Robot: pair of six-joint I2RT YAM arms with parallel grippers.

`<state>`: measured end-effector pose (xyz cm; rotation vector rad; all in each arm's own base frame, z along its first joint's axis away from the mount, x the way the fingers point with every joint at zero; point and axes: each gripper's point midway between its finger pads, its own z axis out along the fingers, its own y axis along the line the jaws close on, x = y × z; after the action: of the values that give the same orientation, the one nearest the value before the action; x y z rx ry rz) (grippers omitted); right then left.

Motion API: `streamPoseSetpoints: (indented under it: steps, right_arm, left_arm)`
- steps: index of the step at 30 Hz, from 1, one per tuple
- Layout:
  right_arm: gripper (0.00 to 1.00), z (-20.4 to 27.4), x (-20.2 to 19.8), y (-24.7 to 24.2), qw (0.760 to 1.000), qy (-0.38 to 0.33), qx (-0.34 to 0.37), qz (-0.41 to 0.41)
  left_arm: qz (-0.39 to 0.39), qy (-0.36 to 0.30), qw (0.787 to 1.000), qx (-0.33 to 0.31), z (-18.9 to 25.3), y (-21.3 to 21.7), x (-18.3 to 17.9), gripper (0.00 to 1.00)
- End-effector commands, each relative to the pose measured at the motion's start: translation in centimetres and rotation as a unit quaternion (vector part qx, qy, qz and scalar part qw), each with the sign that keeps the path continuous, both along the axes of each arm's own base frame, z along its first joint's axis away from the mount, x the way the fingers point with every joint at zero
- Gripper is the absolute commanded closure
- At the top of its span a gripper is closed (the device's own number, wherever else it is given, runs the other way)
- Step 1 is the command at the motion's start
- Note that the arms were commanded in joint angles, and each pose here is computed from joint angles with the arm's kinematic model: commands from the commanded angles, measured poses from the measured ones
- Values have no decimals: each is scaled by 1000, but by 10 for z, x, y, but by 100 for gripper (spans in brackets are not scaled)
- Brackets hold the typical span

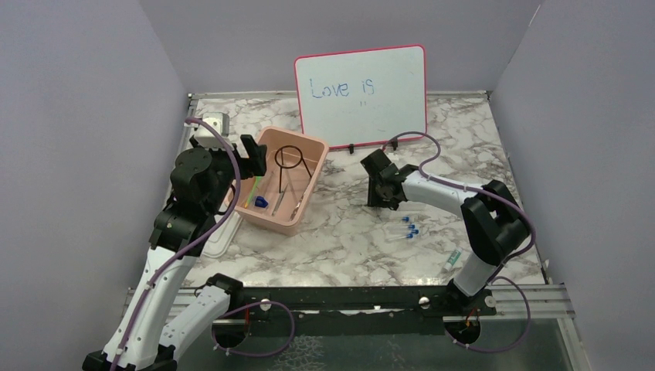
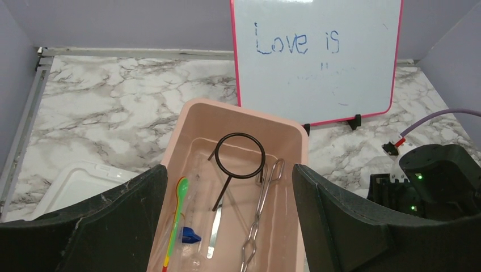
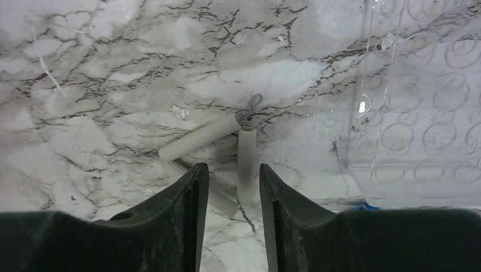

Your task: Organize the chemistry lab equipment

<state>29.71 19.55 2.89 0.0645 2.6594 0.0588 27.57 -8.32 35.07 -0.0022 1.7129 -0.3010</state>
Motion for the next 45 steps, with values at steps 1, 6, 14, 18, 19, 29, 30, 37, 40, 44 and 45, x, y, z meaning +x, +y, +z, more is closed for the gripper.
streamPoseSetpoints:
  steps: [1,6,14,18,19,29,30,37,40,44,45]
  right_arm:
    - [62,-17,-9,-7,1000,27,-9,9]
    - [70,-26,-7,-4,999,28,-1,21]
    - [97,-13,2,-2,1000,3,6,24]
    - [99,24,12,10,997,-40,43,40]
    - [99,36,14,15,996,-54,58,47]
    - [99,162,27,56,958,-182,201,93]
    - [99,175,26,61,952,-194,216,101]
    - [99,235,9,113,909,-232,300,176]
    - [99,247,-4,148,894,-231,317,218]
    - [99,255,-25,201,871,-223,336,280]
    - [99,255,-32,215,865,-219,340,297]
  left_arm:
    - [28,-38,999,-10,23,13,-5,16]
    - [33,-42,999,-6,25,16,-7,16]
    - [35,-43,998,-1,26,18,-8,17]
    - [40,-47,998,3,29,20,-9,16]
    - [41,-48,998,5,29,21,-9,16]
    - [61,-63,996,12,40,31,-12,16]
    - [63,-64,996,12,41,32,-13,16]
    - [77,-76,994,13,50,38,-16,16]
    - [78,-77,994,12,50,39,-16,16]
    - [82,-79,993,15,51,41,-17,17]
    - [83,-80,993,16,52,41,-18,16]
